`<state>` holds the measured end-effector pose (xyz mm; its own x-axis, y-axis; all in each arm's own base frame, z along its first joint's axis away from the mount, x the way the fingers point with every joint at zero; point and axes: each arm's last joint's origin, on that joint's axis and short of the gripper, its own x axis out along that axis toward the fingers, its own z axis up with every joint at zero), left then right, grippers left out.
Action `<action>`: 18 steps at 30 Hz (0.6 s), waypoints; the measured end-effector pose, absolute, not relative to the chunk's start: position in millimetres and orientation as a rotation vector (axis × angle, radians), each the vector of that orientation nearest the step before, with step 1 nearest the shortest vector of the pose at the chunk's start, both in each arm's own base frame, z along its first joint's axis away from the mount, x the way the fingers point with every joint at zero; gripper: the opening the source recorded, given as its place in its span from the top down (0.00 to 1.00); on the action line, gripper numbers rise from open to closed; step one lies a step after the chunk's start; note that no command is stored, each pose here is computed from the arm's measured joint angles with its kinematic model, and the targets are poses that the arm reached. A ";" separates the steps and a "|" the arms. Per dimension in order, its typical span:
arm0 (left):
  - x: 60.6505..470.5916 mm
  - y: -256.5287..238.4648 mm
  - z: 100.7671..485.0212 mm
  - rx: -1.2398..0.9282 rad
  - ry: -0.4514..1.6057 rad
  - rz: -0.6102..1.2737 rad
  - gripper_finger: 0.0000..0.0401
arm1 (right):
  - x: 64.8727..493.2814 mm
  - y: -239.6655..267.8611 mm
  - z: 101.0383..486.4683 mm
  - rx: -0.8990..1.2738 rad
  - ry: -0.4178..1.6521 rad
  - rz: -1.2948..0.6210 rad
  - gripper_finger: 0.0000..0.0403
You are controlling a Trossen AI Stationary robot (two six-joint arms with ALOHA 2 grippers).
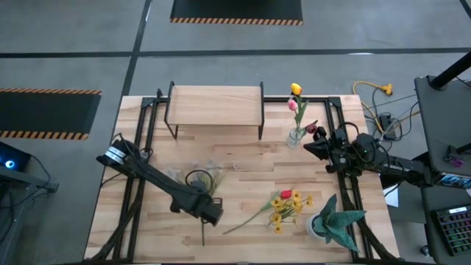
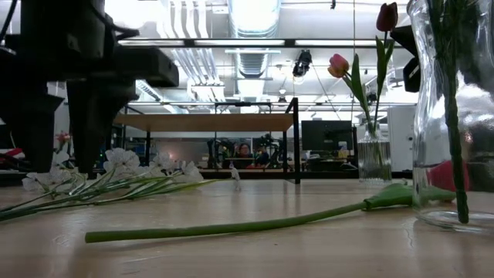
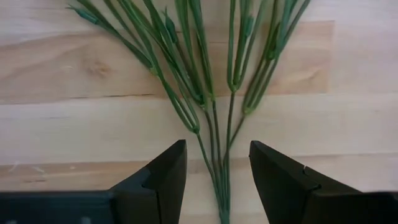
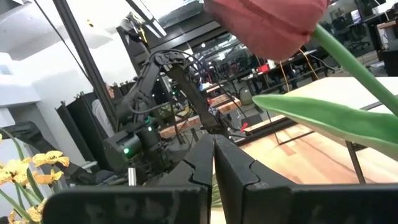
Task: Pick and place flowers into a vace then onto a shelf
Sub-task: Put the white flowers into the bottom transparent vase
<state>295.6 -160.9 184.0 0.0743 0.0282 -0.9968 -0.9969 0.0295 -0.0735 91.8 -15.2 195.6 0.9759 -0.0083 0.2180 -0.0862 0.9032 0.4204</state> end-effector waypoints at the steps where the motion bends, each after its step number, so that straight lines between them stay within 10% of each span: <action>1: 296.1 -161.2 182.0 -1.197 1.149 1.153 0.60 | 92.0 -15.3 195.1 0.444 -0.213 0.039 0.98; 18: 304.6 -166.4 147.6 -1.100 1.205 1.086 0.60 | 92.2 -15.7 194.2 0.415 -0.206 0.022 0.98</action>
